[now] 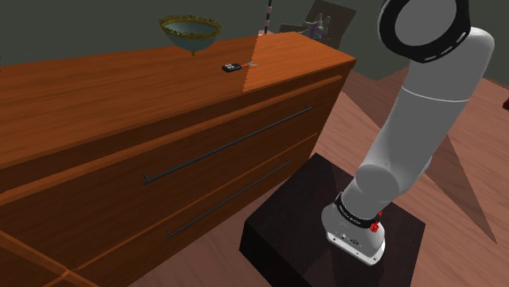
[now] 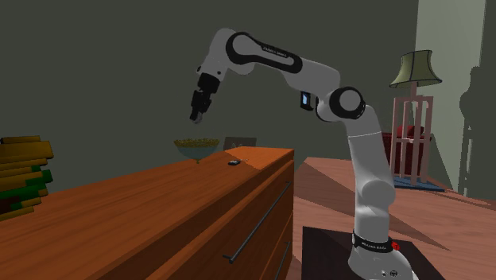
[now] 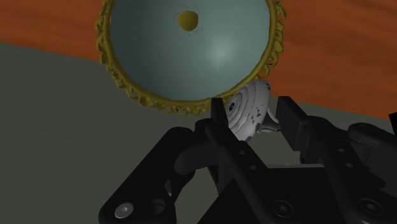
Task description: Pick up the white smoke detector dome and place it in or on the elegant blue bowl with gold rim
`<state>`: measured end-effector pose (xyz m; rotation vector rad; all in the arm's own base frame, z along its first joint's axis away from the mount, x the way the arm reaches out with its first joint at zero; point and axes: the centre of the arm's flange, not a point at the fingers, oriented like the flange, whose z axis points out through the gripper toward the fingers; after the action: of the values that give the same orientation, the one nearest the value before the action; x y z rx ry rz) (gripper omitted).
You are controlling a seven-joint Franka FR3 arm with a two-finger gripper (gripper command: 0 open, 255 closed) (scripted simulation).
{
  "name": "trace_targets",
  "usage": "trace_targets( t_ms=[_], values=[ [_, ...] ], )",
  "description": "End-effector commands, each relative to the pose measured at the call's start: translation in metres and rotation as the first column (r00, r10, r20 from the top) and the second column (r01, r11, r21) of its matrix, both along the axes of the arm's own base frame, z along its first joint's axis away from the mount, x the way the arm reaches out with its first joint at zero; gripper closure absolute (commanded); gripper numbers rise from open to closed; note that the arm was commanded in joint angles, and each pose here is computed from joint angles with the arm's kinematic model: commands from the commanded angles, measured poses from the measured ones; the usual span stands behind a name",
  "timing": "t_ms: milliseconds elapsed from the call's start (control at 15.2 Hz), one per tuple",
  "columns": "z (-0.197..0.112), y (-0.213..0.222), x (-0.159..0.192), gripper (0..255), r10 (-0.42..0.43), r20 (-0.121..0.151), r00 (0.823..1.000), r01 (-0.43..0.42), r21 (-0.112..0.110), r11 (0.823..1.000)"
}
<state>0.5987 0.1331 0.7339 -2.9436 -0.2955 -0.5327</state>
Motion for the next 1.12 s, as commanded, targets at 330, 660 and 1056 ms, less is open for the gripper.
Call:
trace_targets(
  t_ms=[330, 660, 1056],
  values=[
    [-0.026, -0.031, 0.013, 255, 0.001, 0.000, 1.000, -0.001, 0.000, 1.000],
    [-0.053, -0.031, 0.013, 255, 0.001, 0.000, 1.000, -0.001, 0.000, 1.000],
    [-0.067, -0.031, 0.013, 255, 0.001, 0.000, 1.000, -0.001, 0.000, 1.000]
  ],
)
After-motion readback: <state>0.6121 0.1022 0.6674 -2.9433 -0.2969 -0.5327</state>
